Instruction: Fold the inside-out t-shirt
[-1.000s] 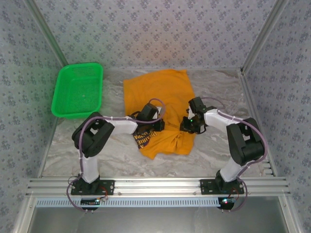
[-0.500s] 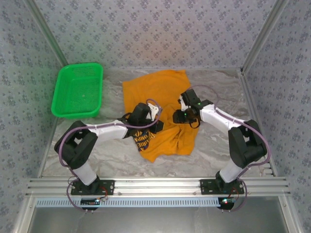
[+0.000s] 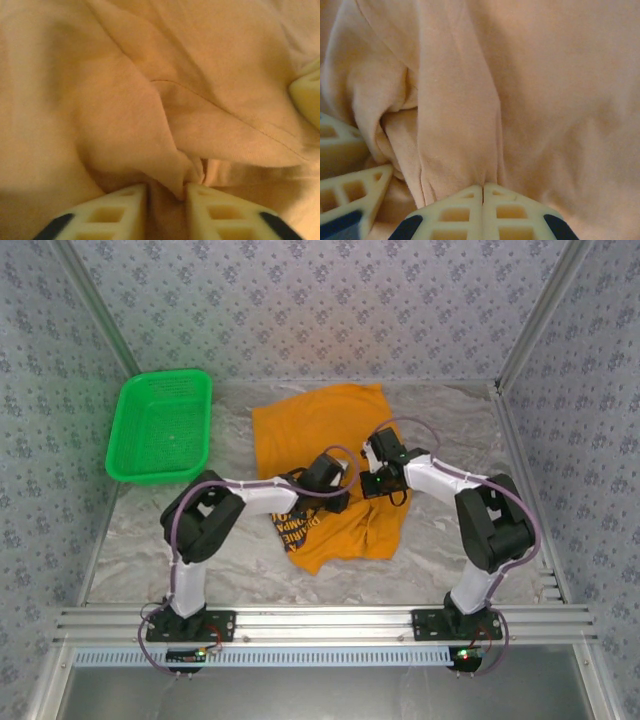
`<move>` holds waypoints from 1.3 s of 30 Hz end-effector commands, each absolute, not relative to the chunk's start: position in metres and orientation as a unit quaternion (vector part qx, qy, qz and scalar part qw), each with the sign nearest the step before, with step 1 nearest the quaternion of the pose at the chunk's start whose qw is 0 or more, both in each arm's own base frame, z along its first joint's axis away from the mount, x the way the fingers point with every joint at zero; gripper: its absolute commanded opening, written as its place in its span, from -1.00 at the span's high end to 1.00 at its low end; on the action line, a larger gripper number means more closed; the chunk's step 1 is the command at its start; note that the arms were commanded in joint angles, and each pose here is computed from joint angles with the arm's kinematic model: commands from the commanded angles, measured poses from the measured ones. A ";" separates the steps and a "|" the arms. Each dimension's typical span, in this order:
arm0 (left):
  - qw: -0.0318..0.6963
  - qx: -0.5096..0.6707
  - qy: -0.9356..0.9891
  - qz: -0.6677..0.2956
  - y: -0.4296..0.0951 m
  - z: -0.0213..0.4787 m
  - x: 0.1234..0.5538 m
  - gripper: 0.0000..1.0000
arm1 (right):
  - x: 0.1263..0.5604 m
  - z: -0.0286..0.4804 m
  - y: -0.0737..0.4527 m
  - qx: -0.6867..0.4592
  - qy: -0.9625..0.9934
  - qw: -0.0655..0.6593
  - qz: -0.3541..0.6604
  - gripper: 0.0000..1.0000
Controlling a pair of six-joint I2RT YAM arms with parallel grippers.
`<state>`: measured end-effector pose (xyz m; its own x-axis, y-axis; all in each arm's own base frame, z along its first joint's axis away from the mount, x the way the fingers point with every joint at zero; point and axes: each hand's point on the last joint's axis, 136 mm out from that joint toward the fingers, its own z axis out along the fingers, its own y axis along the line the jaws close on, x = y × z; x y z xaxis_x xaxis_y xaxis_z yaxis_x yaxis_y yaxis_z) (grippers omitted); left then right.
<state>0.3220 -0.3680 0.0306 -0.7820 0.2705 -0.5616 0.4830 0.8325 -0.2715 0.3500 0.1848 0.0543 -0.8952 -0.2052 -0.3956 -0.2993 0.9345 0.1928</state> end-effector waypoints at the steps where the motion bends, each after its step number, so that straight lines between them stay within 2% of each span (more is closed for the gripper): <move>1: 0.276 0.223 0.915 -0.194 -0.364 0.038 0.327 0.86 | 0.358 0.083 0.181 -0.072 0.959 0.210 0.178 1.00; 2: 0.278 0.235 0.904 -0.226 -0.368 0.048 0.323 1.00 | 0.356 0.094 0.180 -0.058 0.955 0.213 0.198 1.00; 9: 0.248 0.306 0.824 -0.408 -0.366 0.133 0.269 1.00 | 0.352 0.138 0.156 0.002 0.939 0.232 0.253 1.00; 11: 0.243 0.331 0.788 -0.457 -0.365 0.152 0.252 1.00 | 0.362 0.133 0.150 0.009 0.942 0.232 0.244 1.00; 15: 0.225 0.372 0.721 -0.539 -0.366 0.172 0.225 1.00 | 0.381 0.093 0.125 0.015 0.962 0.228 0.152 1.00; 17: 0.213 0.377 0.711 -0.553 -0.368 0.170 0.221 1.00 | 0.382 0.077 0.116 0.025 0.969 0.214 0.124 1.00; 20: 0.195 0.376 0.711 -0.561 -0.368 0.157 0.216 1.00 | 0.374 0.076 0.119 0.026 0.969 0.209 0.128 0.47; 22: 0.192 0.366 0.729 -0.546 -0.366 0.142 0.221 1.00 | 0.365 0.090 0.128 0.014 0.964 0.216 0.156 0.37; 28: 0.180 0.320 0.770 -0.521 -0.355 0.108 0.242 0.99 | 0.309 0.138 0.165 -0.098 0.941 0.236 0.223 0.32; 32: 0.187 0.308 0.765 -0.534 -0.354 0.113 0.249 1.00 | 0.274 0.128 0.202 -0.139 0.929 0.179 0.292 0.39; 35: 0.188 0.311 0.760 -0.539 -0.356 0.119 0.249 1.00 | 0.274 0.106 0.209 -0.141 0.934 0.156 0.289 0.40; 39: 0.185 0.308 0.760 -0.542 -0.358 0.121 0.252 1.00 | 0.294 0.093 0.213 -0.116 0.940 0.163 0.277 0.36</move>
<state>0.2476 -0.3505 0.1065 -0.7624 0.2783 -0.5842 0.6461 0.2747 -0.7122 0.2858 0.2078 0.0974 -0.9169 -0.1502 -0.3697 -0.3244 0.8201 0.4714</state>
